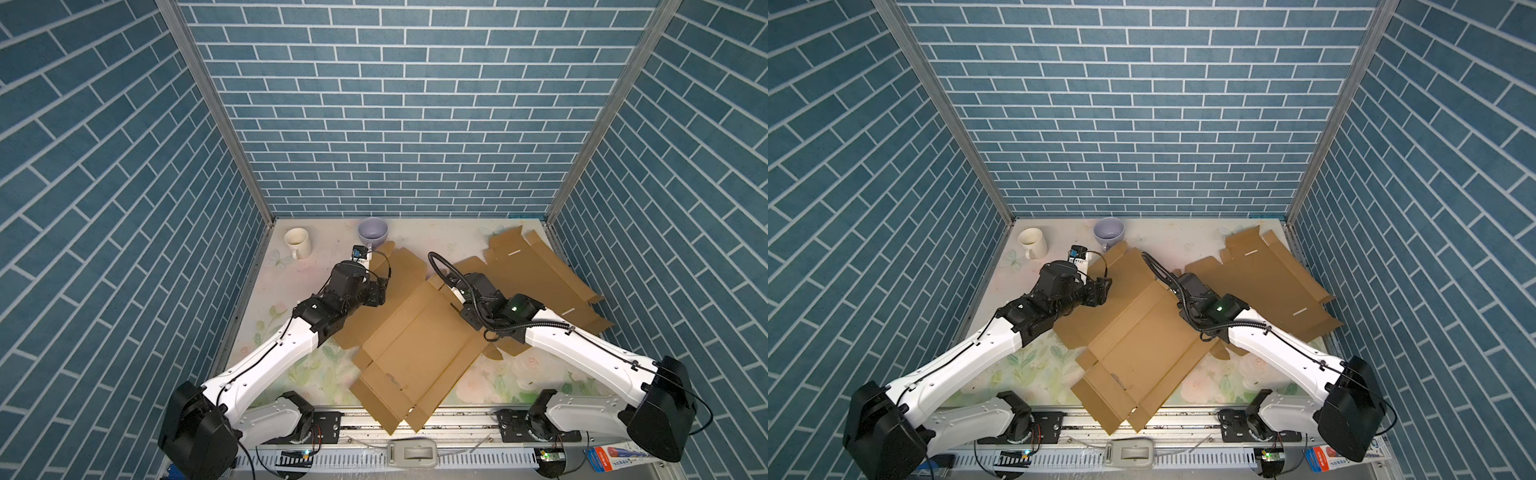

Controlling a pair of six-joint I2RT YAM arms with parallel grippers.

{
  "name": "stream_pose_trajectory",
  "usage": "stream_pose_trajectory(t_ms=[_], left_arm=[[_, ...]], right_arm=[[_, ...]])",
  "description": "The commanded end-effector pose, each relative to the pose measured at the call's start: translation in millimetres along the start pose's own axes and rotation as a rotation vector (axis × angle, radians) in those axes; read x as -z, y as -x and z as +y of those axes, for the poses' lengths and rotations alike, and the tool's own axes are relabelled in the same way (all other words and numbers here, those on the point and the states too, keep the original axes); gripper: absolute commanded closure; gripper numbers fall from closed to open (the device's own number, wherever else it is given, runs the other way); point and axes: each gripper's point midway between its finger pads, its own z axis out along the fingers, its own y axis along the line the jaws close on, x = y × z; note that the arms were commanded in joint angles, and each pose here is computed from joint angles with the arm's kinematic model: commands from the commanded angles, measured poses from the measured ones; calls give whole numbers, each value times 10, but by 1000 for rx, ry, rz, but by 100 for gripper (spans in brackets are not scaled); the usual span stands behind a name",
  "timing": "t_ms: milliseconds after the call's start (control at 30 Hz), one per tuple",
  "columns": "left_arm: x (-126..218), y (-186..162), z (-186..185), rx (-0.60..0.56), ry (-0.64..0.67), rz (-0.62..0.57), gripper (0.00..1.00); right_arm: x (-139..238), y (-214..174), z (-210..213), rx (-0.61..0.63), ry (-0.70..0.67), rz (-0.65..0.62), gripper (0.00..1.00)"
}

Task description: Fold the paper box

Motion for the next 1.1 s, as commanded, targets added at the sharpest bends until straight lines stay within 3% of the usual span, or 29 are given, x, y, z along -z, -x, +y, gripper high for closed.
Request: stream_pose_trajectory(t_ms=[0, 167, 333, 433, 533, 633, 733, 900, 1000, 1067], left_arm=[[44, 70, -24, -21, -21, -34, 27], [-14, -14, -33, -36, -31, -12, 27], [-108, -230, 34, -43, -13, 40, 27], [-184, -345, 55, -48, -9, 76, 27], [-270, -444, 92, -56, 6, 104, 27], [-373, -516, 129, -53, 17, 122, 27], [-504, -546, 158, -20, 6, 139, 27], [-671, -476, 204, 20, 4, 146, 29], [-746, -554, 230, 49, 3, 173, 29], [-774, -660, 276, 69, 15, 198, 30]], right_arm=[[136, 794, -272, 99, -77, -217, 100], [-186, 1266, -329, 200, -18, -211, 100], [-672, 1601, -583, 259, -88, -189, 100], [-849, 1739, -674, 252, -133, -172, 79], [-843, 1718, -692, 159, -125, -154, 60], [-712, 1584, -717, 1, -114, -143, 52], [-536, 1316, -750, -279, -90, -63, 41], [-345, 562, -317, -802, 65, 66, 45], [-316, 253, -29, -1006, 198, 112, 47], [-355, 99, 134, -1066, 261, 155, 47]])
